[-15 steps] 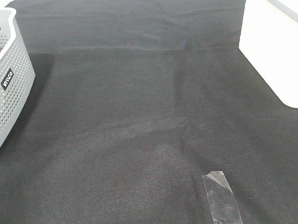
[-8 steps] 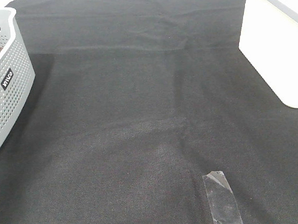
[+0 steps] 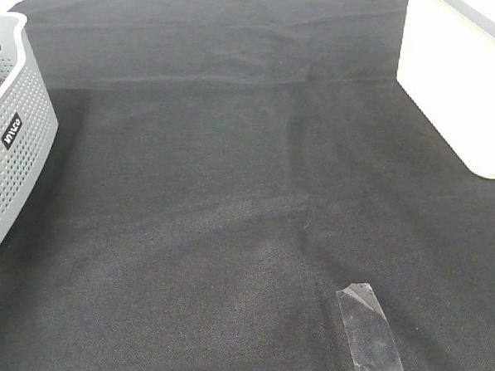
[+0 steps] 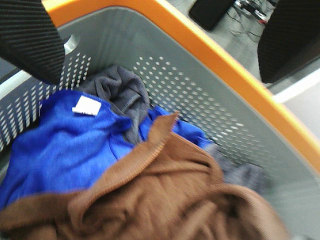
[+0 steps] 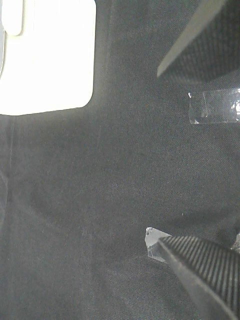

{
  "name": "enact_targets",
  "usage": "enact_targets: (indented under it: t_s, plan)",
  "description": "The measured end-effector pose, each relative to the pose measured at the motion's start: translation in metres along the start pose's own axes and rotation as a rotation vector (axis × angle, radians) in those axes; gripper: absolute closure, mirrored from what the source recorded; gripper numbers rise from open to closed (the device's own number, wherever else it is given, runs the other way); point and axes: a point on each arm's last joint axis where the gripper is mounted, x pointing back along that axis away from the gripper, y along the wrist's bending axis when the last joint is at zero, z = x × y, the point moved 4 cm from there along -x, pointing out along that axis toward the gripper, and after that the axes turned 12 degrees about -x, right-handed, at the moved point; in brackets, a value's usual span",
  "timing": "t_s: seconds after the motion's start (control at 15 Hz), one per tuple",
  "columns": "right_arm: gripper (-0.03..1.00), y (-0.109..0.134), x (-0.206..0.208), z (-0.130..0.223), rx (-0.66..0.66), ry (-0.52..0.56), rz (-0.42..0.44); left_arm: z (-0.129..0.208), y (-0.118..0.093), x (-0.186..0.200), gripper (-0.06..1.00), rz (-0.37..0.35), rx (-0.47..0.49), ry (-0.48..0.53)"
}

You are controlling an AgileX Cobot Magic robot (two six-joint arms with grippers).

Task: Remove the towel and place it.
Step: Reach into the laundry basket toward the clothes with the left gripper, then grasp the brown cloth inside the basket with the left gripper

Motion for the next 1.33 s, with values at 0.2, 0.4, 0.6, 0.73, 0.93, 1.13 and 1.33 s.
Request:
enact_targets:
  t_s: [0.2, 0.4, 0.6, 0.73, 0.93, 1.13, 1.33]
  plan:
    - [0.21, 0.0, 0.0, 0.0, 0.0, 0.0, 0.0, 0.029, 0.003, -0.055, -0.05, 0.114, 0.017, 0.062]
    - [0.21, 0.0, 0.0, 0.0, 0.0, 0.0, 0.0, 0.05, -0.002, -0.102, -0.05, 0.213, 0.061, 0.082]
    - [0.21, 0.0, 0.0, 0.0, 0.0, 0.0, 0.0, 0.047, -0.001, -0.137, -0.05, 0.221, 0.029, 0.078]
    - [0.21, 0.0, 0.0, 0.0, 0.0, 0.0, 0.0, 0.043, 0.007, -0.144, -0.05, 0.188, 0.016, 0.067]
    - [0.21, 0.0, 0.0, 0.0, 0.0, 0.0, 0.0, 0.039, 0.019, -0.154, -0.05, 0.177, 0.008, 0.054]
    - [0.21, 0.0, 0.0, 0.0, 0.0, 0.0, 0.0, 0.031, 0.013, -0.169, -0.05, 0.239, 0.006, 0.022]
    - [0.21, 0.0, 0.0, 0.0, 0.0, 0.0, 0.0, 0.028, 0.005, -0.177, -0.05, 0.297, -0.01, 0.01]
